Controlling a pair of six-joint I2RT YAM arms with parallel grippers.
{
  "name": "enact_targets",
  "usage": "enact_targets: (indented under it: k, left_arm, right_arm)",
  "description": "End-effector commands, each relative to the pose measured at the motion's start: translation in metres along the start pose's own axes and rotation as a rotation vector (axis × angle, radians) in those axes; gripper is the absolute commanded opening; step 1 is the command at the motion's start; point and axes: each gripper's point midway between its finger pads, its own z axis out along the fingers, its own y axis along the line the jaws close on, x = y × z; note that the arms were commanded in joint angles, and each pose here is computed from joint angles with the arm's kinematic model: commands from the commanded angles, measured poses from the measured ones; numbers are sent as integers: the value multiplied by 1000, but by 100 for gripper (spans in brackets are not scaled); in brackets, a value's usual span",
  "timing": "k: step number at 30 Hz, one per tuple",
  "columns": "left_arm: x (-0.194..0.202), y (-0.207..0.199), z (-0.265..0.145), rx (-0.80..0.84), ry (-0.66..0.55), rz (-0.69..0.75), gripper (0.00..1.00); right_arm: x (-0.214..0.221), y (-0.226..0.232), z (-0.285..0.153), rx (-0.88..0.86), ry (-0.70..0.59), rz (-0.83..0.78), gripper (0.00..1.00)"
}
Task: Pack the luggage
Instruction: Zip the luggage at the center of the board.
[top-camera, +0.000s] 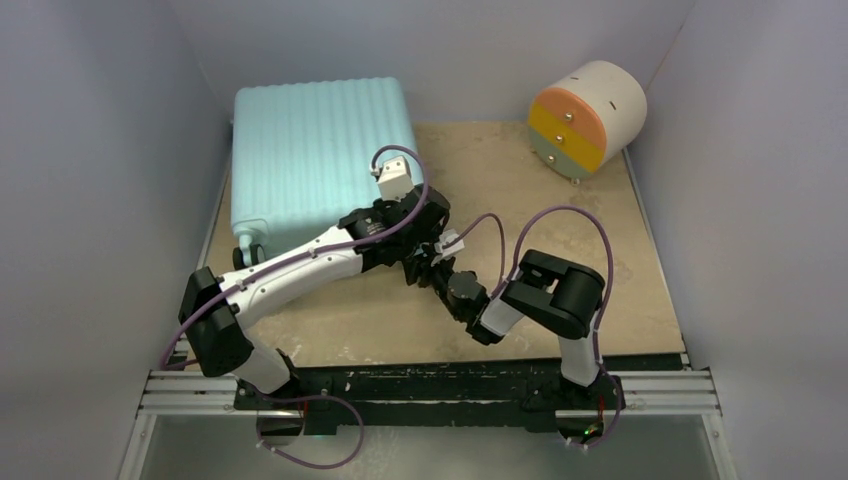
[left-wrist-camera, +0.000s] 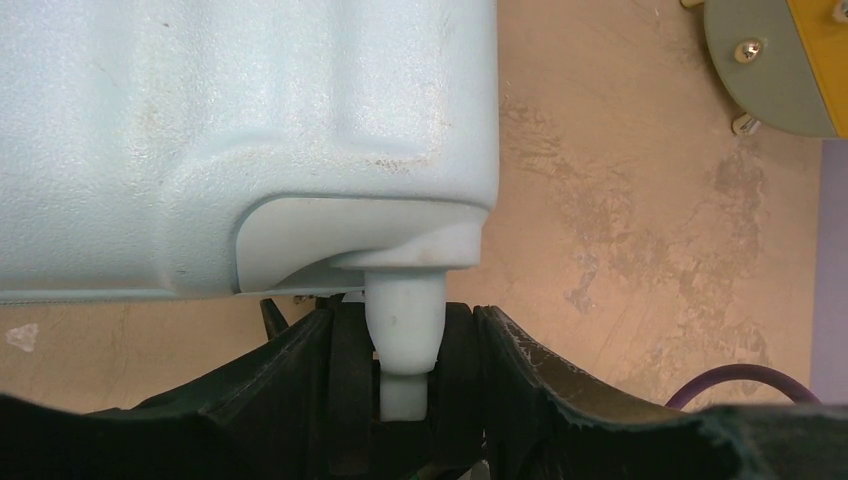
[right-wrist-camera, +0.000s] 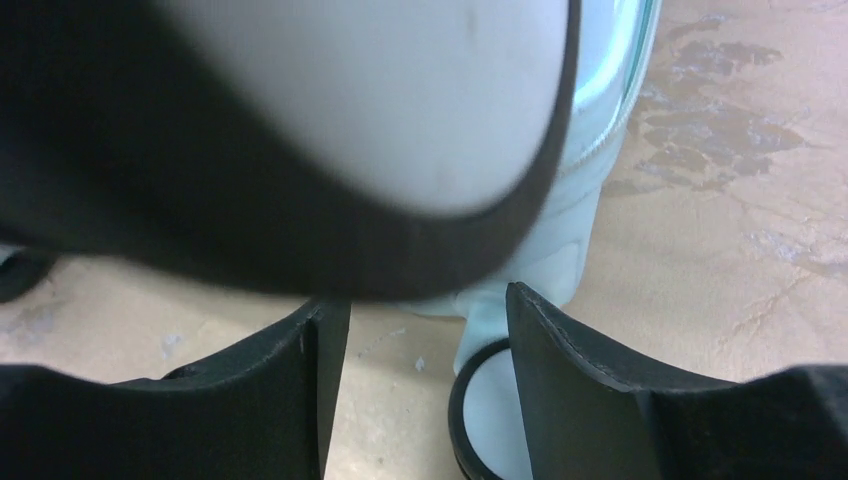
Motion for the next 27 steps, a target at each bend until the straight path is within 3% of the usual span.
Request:
enact_targets:
  k: [1, 14, 18, 21, 27]
  left_arm:
    - [13, 29, 8, -76, 36, 90, 43]
    - [15, 33, 6, -73, 41, 81, 36]
    - [16, 32, 6, -72, 44, 74, 35]
    - [17, 31, 7, -67, 48, 68, 35]
    - [19, 31, 6, -62, 54, 62, 32]
  right_arm:
    - [-87, 19, 12, -20, -316, 192, 60]
    - [-94, 19, 21, 4, -345, 204, 40]
    - [-98, 27, 19, -28, -347, 232, 50]
    - [-103, 30, 20, -34, -359, 246, 52]
    - [-110, 27, 23, 0, -384, 249, 36]
